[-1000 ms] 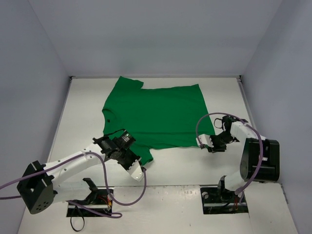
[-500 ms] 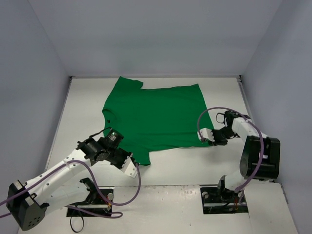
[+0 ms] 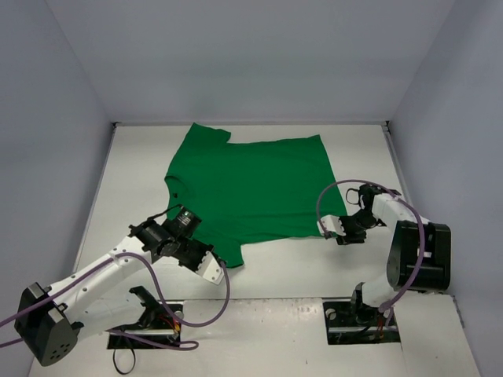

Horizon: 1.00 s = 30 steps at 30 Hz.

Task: Fold and stack the t-shirts
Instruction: Grap the side of the flattened tshirt closest away from the robot with both arms

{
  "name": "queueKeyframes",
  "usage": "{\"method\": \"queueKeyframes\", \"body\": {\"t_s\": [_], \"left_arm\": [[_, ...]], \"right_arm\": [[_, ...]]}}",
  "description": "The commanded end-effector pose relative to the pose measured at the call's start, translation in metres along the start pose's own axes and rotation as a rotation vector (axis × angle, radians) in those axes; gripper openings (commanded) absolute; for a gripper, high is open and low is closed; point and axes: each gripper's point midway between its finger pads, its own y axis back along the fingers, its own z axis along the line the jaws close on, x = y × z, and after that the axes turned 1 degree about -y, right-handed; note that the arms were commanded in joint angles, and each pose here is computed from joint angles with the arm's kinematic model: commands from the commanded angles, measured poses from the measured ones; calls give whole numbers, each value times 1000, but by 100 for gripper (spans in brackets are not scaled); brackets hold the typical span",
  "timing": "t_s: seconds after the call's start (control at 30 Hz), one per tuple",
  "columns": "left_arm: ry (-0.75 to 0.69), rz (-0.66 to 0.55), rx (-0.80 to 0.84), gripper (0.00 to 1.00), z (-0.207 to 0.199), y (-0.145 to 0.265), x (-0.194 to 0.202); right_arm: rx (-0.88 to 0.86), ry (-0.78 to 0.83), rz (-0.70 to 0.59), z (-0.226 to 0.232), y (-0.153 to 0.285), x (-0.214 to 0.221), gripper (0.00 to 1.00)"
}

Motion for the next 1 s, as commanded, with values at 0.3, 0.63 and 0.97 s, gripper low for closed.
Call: {"method": "queueKeyframes", "body": {"t_s": [0.3,0.63,0.97], "left_arm": [[20,-60,-52,0,5,17,-17],[3,-91,-43,0,-7,26,-26],[13,-93,-32,0,-16,28,-26]], "right_arm": [[-59,-33,-19,-6,-7,6,31],[-36,-46,-16,4,-3,0,6],[50,-23,-35,5,12,-16,8]]}}
